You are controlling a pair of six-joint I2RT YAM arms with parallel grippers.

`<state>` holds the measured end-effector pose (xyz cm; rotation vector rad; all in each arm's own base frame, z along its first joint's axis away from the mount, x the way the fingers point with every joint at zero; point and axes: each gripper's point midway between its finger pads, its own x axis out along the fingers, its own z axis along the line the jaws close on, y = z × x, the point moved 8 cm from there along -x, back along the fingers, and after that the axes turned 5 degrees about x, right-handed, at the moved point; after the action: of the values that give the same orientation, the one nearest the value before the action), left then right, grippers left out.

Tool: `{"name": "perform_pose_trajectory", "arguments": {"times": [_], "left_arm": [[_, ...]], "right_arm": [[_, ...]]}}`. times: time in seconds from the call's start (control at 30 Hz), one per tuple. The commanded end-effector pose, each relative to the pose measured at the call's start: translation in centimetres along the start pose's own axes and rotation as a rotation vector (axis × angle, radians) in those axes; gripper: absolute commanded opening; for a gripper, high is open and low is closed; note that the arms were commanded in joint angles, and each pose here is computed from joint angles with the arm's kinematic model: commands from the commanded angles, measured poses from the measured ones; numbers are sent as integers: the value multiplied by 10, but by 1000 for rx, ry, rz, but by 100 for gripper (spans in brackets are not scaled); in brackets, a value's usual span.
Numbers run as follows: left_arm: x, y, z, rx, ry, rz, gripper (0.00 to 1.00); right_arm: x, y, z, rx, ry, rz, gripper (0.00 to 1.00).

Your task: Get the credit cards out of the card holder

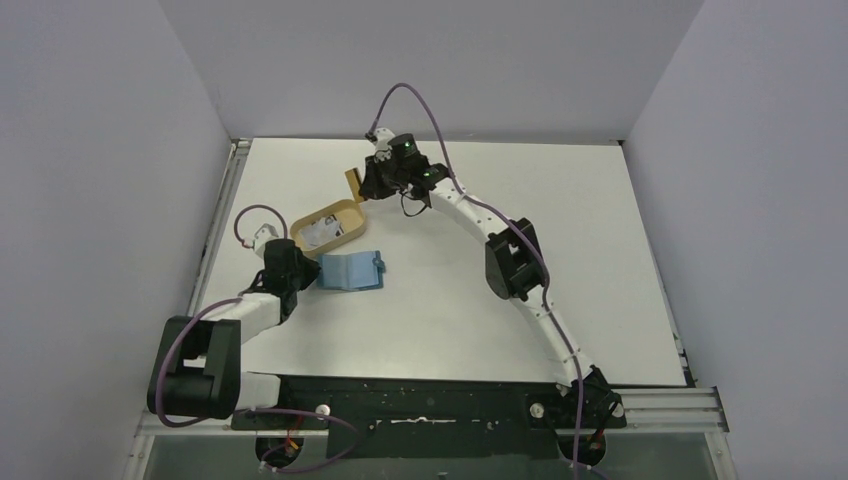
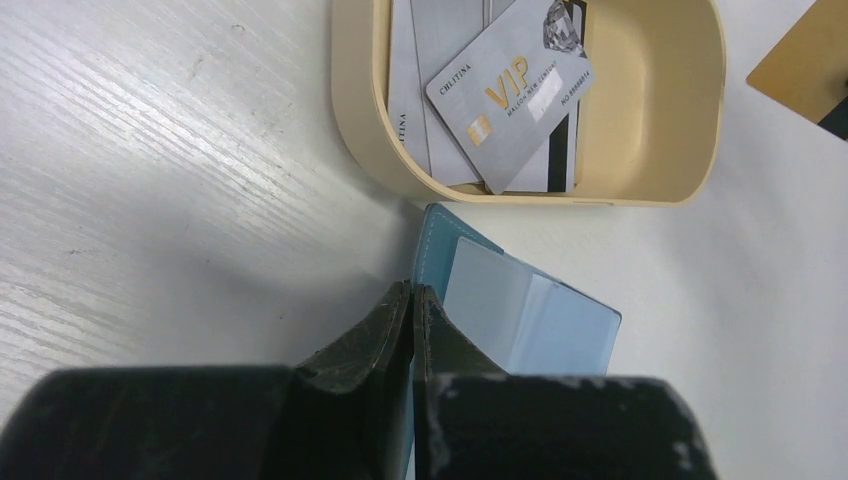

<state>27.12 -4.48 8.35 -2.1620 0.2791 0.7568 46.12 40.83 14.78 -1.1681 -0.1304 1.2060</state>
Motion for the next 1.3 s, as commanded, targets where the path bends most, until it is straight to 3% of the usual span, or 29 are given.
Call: {"name": "perform_pose_trajectory", "arguments": {"times": [0.0, 0.23, 0.37, 0.77, 0.87, 1.0, 1.13, 1.27], "left_arm": [[-4, -6, -3, 12, 29, -19, 0], [-5, -7, -3, 11, 31, -17, 0], [-7, -8, -4, 11, 33, -20, 0], [-10, -10, -5, 12, 36, -21, 0], [-12, -12, -6, 12, 40, -24, 0], [-12, -11, -6, 13, 43, -20, 0], [-14, -11, -6, 14, 49, -22, 0], [-16, -8, -10, 8, 66, -20, 0]], "right_arm": [[5, 11, 23, 18, -93, 55, 0], [8, 15, 35, -7, -99, 73, 0], [13, 23, 34, -5, -90, 103, 11], [12, 34, 21, -23, -8, 131, 15], [1, 17, 22, -41, 11, 88, 29], [-28, -21, 24, -77, 67, -36, 59], [-62, -57, 33, -138, 124, -139, 69], [-96, -74, 42, -166, 177, -197, 72]]}}
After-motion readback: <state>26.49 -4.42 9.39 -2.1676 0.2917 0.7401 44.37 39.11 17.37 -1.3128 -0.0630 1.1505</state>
